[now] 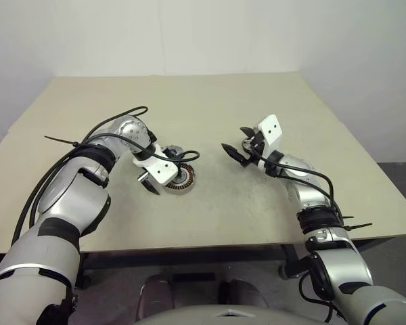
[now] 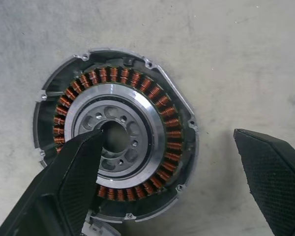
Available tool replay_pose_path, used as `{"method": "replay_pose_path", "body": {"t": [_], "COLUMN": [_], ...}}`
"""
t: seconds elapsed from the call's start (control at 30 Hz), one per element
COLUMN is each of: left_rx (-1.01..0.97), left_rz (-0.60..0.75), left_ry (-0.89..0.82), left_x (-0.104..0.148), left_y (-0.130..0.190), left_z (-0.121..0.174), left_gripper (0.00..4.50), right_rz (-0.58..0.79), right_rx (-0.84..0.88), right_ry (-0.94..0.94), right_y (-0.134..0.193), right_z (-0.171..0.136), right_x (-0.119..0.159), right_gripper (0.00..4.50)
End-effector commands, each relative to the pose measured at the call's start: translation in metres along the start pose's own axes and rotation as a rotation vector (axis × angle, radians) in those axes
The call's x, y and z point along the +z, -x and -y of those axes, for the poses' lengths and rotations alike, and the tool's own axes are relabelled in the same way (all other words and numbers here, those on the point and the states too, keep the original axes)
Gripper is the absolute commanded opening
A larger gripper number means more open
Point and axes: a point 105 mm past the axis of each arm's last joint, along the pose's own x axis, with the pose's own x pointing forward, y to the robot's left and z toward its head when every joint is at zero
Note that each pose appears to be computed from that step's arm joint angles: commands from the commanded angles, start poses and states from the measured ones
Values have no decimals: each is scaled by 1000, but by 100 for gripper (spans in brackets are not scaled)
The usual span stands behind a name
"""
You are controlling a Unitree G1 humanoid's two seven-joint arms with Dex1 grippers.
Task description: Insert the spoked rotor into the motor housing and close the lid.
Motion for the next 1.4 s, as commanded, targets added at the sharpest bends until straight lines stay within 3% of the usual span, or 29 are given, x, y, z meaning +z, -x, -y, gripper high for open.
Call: {"method": "replay_pose_path", "body": {"t": [0.03,0.07,0.2,0.47,0.57,0.67,1.07,1.4], "left_rx": [-1,-8,-19,-11,-29,-22,11,123], "left_rz": [4,11,20,31,31,21,14,20], "left_ry": [7,10,13,24,36,36,44,4], "left_x": [-2,-1,-1,1,0,-1,-2,10], "left_y": [4,3,1,-2,0,1,3,6], "left_z": [3,5,8,6,8,7,2,-30], "left_gripper": [445,445,364,364,311,218,198,198], "right_rz": [67,67,66,67,70,75,83,229], "right_rx": [-17,-17,-22,-25,-30,-36,-50,-194], "right_ry": [25,24,22,20,22,24,35,55], "right_y": [0,0,0,0,0,-1,-1,-2], "right_z": [5,5,6,5,6,8,11,36], "right_x": [20,20,20,19,21,23,27,68], "right_gripper": [446,446,446,446,446,446,446,446]}}
